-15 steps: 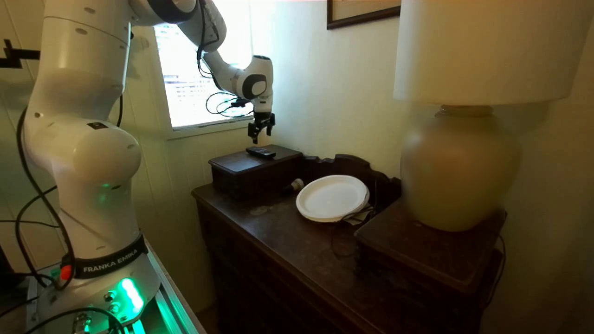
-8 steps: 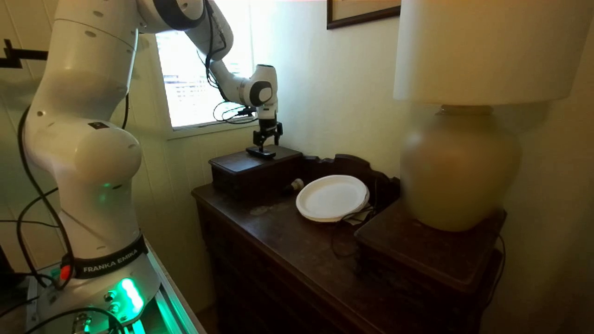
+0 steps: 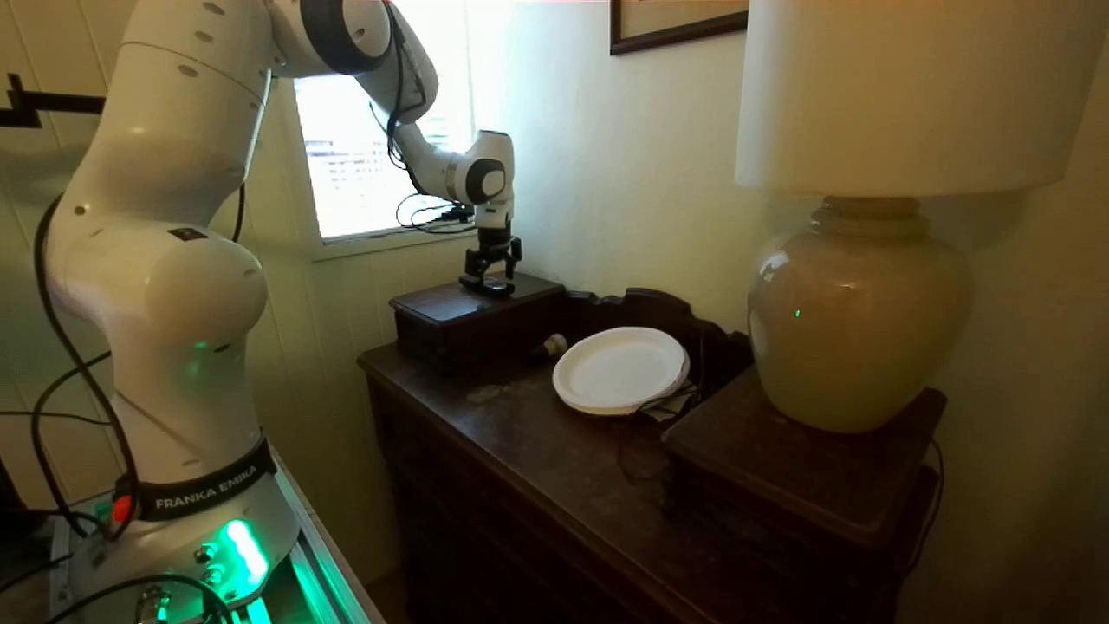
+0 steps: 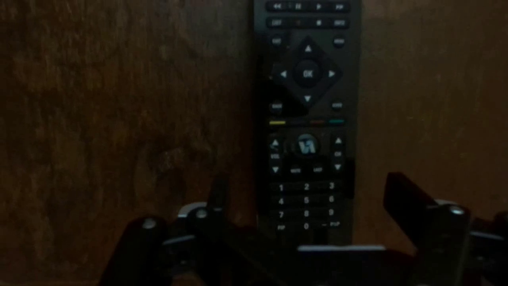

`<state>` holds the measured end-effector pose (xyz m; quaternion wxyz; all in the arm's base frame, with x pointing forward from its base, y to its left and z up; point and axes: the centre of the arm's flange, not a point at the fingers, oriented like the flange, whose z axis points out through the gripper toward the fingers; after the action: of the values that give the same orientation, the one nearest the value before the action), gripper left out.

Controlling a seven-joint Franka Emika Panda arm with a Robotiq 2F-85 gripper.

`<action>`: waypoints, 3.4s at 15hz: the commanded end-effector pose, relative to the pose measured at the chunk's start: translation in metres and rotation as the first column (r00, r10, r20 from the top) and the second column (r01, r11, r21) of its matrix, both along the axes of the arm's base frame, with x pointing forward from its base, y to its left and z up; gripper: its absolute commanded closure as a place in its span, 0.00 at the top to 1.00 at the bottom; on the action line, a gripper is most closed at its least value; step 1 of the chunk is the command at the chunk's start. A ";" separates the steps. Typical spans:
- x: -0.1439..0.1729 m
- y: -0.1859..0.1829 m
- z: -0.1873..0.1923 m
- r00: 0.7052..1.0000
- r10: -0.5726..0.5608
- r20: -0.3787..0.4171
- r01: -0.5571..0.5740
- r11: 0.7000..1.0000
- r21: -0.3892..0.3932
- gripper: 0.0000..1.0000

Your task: Put the black remote control on the right side of the counter.

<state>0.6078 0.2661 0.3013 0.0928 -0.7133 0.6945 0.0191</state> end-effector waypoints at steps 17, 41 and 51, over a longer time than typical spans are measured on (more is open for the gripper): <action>-0.060 -0.005 0.017 0.999 0.039 0.012 -0.038 0.998 -0.045 0.36; -0.205 -0.219 -0.006 0.913 -0.384 0.135 0.374 0.922 0.096 0.61; -0.142 -0.231 -0.025 0.947 -0.321 0.024 0.318 0.944 0.082 0.36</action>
<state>0.4414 0.0398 0.2949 0.1552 -0.5764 0.8023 -0.0086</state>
